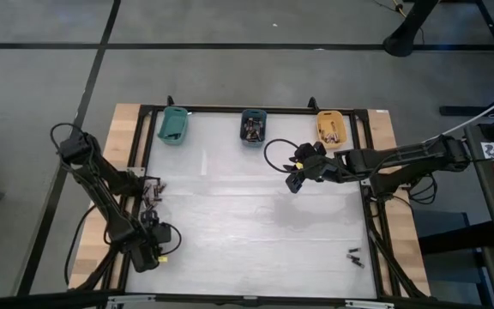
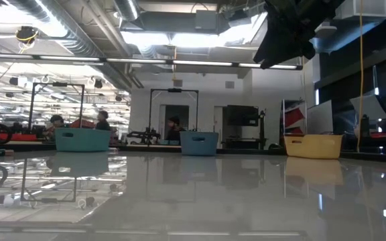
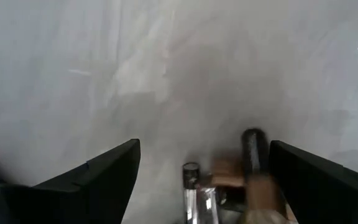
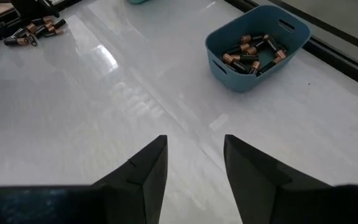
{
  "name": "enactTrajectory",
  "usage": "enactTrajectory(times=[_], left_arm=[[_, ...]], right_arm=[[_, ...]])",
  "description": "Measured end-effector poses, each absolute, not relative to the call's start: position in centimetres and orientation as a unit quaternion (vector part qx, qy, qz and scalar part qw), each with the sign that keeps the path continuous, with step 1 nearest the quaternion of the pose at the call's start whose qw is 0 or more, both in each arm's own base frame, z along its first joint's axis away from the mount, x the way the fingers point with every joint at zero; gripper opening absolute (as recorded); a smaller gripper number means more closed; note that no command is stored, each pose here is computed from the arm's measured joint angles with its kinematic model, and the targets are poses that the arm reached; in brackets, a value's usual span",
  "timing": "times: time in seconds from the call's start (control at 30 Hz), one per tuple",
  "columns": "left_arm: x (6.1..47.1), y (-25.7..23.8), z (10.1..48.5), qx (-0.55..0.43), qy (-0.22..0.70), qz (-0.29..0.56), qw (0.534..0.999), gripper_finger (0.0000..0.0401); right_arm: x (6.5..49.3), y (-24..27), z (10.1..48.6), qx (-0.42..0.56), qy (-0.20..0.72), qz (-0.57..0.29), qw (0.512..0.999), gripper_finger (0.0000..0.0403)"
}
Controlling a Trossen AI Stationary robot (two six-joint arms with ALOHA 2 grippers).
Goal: Sort batteries
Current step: Put the brown battery into the blue bin
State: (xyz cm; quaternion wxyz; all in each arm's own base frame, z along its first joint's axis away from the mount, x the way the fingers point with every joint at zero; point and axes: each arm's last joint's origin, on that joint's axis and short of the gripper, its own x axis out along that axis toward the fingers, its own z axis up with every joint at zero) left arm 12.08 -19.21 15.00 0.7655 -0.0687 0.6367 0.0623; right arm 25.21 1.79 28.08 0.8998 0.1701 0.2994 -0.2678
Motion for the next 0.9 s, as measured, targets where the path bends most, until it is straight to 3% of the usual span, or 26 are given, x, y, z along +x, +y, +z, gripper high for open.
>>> enactTrajectory(times=[0.9], left_arm=[[13.3, -20.1, 14.6, -0.082, 0.635, 0.042, 0.767, 0.0344]], right_arm=[[25.2, 1.8, 28.1, 0.170, 0.299, -0.269, 0.900, 0.0159]])
